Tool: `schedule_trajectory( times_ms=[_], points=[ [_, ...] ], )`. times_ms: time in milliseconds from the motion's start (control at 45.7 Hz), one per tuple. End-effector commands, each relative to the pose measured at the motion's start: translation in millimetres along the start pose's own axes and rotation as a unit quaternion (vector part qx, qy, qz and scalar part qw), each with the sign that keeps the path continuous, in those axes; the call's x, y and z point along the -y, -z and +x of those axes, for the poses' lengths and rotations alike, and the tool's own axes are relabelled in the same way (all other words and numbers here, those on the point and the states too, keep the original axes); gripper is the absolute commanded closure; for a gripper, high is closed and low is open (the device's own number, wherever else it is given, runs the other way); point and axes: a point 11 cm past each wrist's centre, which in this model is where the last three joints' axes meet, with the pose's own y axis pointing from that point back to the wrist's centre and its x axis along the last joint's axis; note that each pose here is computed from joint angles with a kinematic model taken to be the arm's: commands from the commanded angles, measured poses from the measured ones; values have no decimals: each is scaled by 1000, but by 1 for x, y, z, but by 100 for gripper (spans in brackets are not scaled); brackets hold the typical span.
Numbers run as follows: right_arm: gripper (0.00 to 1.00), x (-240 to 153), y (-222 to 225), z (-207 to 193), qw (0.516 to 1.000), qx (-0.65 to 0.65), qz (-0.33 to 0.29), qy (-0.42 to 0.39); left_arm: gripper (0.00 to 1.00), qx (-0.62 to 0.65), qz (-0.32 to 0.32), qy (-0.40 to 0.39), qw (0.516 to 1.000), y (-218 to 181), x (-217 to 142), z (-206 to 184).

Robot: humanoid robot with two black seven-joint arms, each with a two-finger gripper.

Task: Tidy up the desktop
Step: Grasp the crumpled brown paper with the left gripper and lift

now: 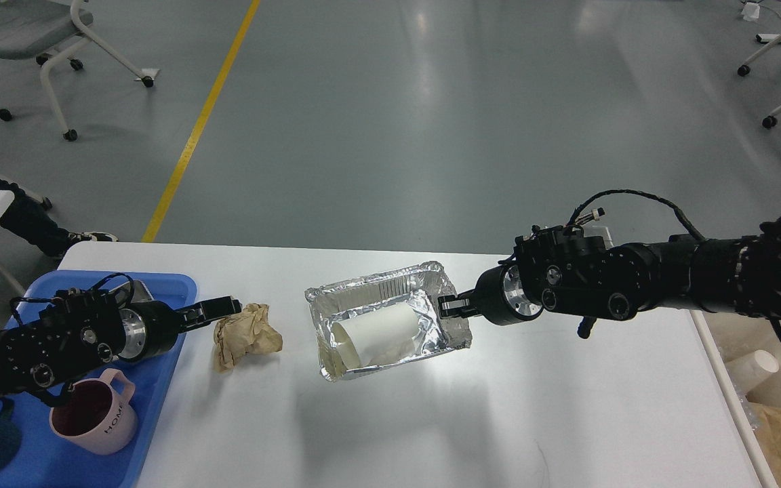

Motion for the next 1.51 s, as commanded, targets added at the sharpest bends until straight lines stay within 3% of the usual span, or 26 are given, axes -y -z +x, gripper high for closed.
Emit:
schedule_trajectory(
  times_ms=[0,285,613,679,766,985,1248,1489],
  points=[
    [100,1,0,-1,1000,1,0,1,4,-1,5,9,1000,1,8,-9],
    [100,0,0,0,1000,1,0,0,5,5,7,21,1000,-8,22,-13],
    [100,0,-1,0,1000,1,-1,-1,29,26,18,35,999,-3,30,-28],
    [100,0,-1,0,1000,1,-1,-1,38,26,7,34,999,-6,30,-27],
    [100,0,0,0,1000,1,0,-1,70,26,-5,40,999,-8,30,-30],
    [100,0,0,0,1000,1,0,-2,99,28,-19,40,999,-10,29,-30],
    [100,0,-1,1,1000,1,-1,-3,100,24,-24,17,999,-11,20,-4],
    [100,0,-2,0,1000,9,-1,-3,100,-9,-24,-47,999,14,-40,71]
  ],
)
